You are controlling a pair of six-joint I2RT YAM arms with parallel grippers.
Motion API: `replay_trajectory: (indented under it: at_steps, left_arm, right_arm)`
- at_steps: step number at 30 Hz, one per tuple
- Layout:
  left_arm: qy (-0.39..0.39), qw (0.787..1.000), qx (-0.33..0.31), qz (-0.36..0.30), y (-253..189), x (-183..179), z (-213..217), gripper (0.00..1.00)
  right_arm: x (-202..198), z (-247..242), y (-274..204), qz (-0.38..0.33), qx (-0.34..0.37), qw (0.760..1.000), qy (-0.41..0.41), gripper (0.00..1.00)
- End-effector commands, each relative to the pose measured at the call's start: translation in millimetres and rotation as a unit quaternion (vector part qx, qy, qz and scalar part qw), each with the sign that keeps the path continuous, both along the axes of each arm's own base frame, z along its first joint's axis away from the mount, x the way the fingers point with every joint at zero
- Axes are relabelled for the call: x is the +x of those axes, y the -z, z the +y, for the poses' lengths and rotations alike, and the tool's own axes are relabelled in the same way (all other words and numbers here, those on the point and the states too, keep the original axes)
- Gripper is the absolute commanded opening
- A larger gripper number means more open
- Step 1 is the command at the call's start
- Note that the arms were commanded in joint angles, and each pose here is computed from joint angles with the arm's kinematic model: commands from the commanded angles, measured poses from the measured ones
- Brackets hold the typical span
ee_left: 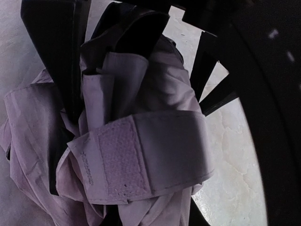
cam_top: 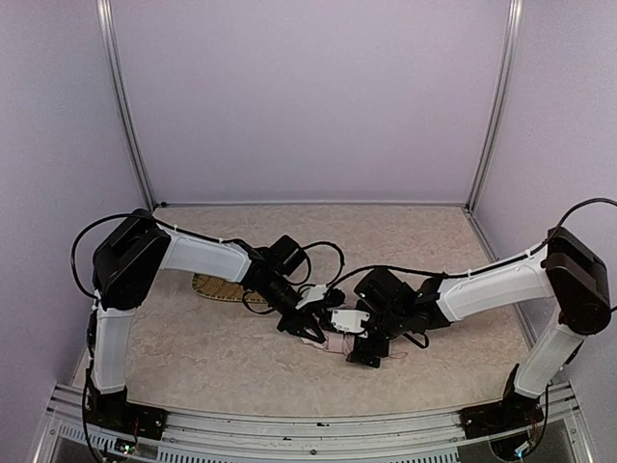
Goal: Put away the umbrella
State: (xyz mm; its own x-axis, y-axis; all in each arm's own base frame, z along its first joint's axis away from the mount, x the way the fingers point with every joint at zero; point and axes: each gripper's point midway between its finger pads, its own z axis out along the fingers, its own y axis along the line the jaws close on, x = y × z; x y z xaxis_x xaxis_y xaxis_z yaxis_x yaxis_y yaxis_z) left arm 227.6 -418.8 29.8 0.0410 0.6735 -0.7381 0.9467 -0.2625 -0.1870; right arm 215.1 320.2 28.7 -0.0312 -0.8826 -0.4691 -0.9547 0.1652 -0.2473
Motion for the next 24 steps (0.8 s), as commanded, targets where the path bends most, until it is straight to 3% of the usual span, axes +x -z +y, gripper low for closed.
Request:
replay_trajectory:
  at_steps: [1,6,11,14,16,18,19,24]
  left_arm:
    - [-0.021,0.980,0.154,0.126,66.4,-39.3,57.6,0.00]
    - [-0.022,0.977,0.156,0.146,65.9,-38.1,56.8,0.00]
    - [-0.014,0.976,0.153,0.154,63.3,-41.4,56.7,0.00]
    - [-0.005,0.978,0.142,0.155,58.7,-43.5,56.0,0.00]
    - [-0.002,0.979,0.133,0.154,55.7,-42.7,53.7,0.00]
    - [-0.003,0.979,0.129,0.157,55.3,-41.3,50.7,0.00]
    - [-0.004,0.979,0.128,0.159,55.3,-40.4,49.3,0.00]
    - [-0.009,0.979,0.125,0.163,55.3,-38.4,46.3,0.00]
  right_arm:
    - [-9.6,-22.0,7.9,0.002,-0.049,0.999,-0.008,0.97]
    - [-12.6,-16.6,0.1,-0.003,-0.025,0.999,-0.024,0.90]
    - [-14.5,-7.0,19.9,0.032,-0.040,0.998,-0.031,0.62]
    - [-16.3,-6.0,24.3,0.038,-0.043,0.998,-0.036,0.52]
    - [-15.5,-3.2,21.8,0.036,-0.033,0.998,-0.037,0.57]
    - [-13.8,4.1,16.6,0.035,-0.015,0.999,-0.036,0.78]
    - [-11.9,7.1,14.8,0.033,-0.008,0.999,-0.032,0.84]
    - [-3.8,15.2,13.8,0.025,0.007,1.000,-0.015,0.89]
